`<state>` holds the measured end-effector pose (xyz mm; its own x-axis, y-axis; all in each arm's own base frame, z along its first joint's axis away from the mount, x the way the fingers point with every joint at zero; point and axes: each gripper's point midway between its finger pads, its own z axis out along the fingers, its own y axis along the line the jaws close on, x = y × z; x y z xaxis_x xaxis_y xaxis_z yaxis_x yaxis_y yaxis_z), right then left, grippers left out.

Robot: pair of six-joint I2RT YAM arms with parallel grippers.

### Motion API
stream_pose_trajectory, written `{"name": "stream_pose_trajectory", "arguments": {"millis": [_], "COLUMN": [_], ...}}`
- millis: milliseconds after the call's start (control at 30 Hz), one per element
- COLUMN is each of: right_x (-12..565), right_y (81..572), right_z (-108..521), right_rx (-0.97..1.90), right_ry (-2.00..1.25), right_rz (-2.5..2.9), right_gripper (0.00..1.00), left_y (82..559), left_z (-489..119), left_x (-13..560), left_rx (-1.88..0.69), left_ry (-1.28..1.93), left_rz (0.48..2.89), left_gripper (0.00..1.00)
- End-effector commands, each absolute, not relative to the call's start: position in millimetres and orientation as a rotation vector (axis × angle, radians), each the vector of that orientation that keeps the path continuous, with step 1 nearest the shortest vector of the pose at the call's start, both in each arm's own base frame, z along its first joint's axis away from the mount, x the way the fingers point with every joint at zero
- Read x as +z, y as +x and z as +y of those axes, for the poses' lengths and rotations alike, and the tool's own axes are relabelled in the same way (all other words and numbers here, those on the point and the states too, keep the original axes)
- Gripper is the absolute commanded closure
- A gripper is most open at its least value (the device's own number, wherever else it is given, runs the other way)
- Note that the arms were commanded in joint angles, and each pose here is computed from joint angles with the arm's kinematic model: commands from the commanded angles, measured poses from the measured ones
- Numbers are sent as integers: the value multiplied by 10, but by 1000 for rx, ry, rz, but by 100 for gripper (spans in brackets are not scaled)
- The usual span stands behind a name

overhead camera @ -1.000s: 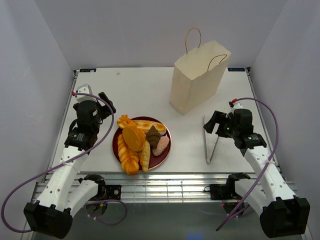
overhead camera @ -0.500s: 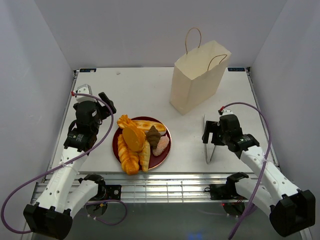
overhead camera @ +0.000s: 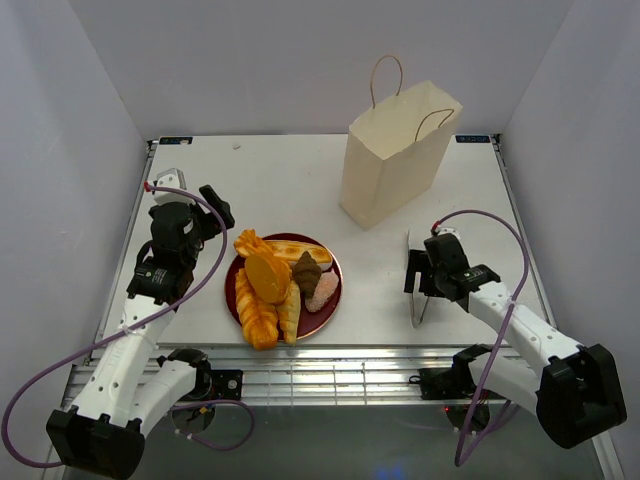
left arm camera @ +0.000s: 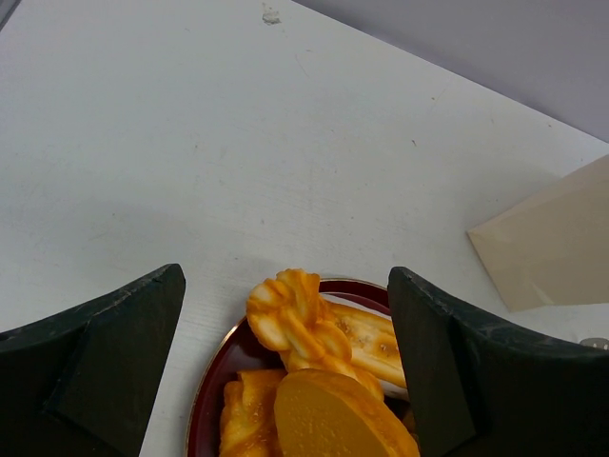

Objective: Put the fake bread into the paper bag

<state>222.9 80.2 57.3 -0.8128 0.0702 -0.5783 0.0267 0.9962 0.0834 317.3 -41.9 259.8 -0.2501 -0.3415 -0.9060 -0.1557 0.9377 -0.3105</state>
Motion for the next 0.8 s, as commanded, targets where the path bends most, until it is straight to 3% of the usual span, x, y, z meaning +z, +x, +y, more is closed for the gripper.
{"name": "stream_pose_trajectory", "arguments": {"millis": [0,767], "right_x": [533,204], "right_y": [2347,2615], "right_z": [879,866], "right_rx": [110,18], "right_ry": [66,194], "right_rz": [2494,2488], "right_gripper": [10,9], "left_y": [3154,3120], "left_z": [-468,-631], "left_x": [2746,2733], "left_rx": [-228,-291], "left_ry": [-352,-296], "left_rz": [1791,1805], "left_gripper": [2,2]}}
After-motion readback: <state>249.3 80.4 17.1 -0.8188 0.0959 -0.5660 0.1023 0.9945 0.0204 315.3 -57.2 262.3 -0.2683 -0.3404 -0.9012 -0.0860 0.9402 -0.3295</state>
